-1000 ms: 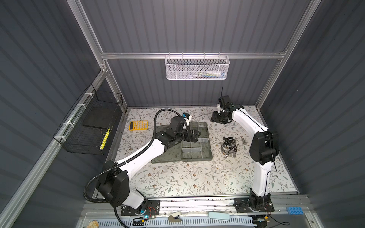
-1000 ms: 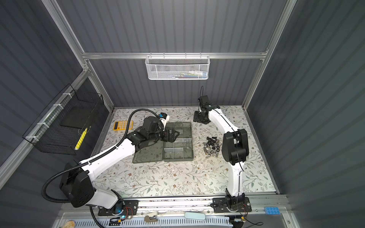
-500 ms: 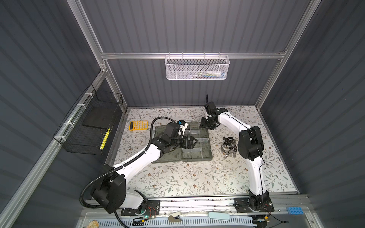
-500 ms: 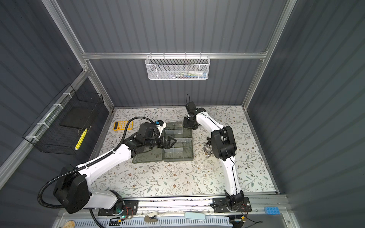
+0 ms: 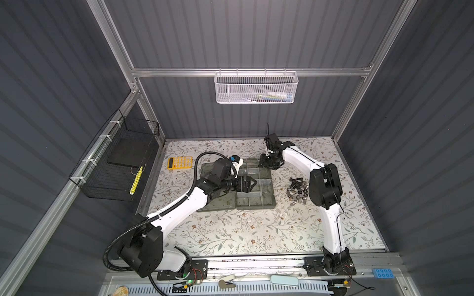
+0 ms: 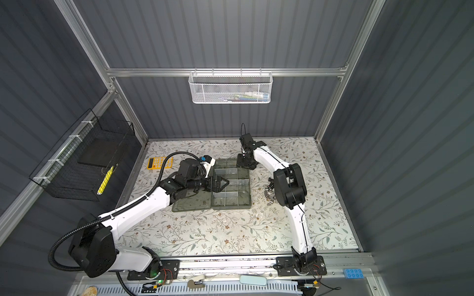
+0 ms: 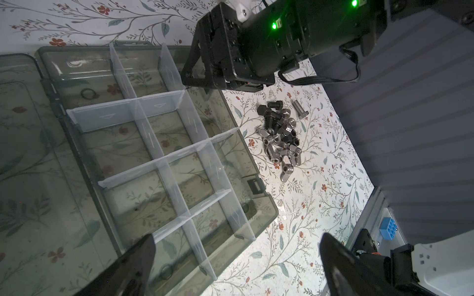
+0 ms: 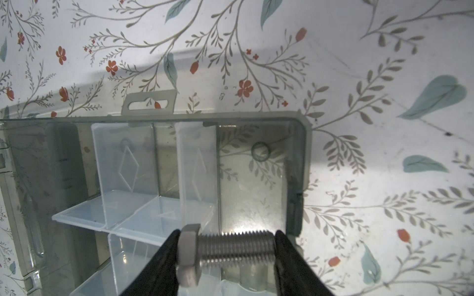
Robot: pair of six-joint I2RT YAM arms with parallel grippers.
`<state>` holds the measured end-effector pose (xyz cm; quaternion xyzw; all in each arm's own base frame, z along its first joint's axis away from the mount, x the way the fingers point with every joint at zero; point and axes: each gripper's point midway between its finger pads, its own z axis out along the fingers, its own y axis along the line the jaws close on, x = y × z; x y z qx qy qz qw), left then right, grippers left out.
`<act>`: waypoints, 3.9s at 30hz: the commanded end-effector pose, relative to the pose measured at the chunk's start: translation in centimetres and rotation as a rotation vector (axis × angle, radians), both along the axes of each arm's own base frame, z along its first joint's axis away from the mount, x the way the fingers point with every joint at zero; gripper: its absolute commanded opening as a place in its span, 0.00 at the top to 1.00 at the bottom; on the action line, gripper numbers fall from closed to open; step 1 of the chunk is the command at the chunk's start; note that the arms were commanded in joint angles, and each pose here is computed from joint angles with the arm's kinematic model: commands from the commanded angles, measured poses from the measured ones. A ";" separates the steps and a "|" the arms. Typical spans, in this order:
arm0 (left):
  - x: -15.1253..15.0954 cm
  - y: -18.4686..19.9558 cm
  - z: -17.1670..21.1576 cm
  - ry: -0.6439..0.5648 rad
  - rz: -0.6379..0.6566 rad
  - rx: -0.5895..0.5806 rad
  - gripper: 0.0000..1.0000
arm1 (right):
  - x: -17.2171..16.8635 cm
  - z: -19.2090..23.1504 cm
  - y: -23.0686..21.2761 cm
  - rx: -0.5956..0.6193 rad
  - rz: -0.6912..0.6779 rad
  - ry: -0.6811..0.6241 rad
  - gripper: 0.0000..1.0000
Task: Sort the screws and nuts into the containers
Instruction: 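Lower the bolt into the organizer compartment farthest from the robot, open right gripper, then move the right gripper back to the second loose bolt and grasp it, then carry the bolt with the right gripper and place it beside the first bolt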
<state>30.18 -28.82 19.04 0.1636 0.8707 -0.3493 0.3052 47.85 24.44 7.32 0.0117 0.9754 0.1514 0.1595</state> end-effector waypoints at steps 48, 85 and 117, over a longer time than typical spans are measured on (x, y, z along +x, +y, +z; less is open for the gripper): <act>2.3 -11.4 4.0 0.005 -0.181 -0.189 0.00 | -9.7 3.5 -26.2 -0.067 -0.541 -0.048 0.01; 3.0 -17.8 2.5 0.060 -0.255 -0.252 0.00 | -8.1 -5.5 -30.3 -0.264 -0.487 0.188 0.56; 1.8 -14.2 4.7 -0.020 -0.209 -0.141 0.00 | -6.9 1.7 -24.8 -0.081 -0.405 0.009 0.93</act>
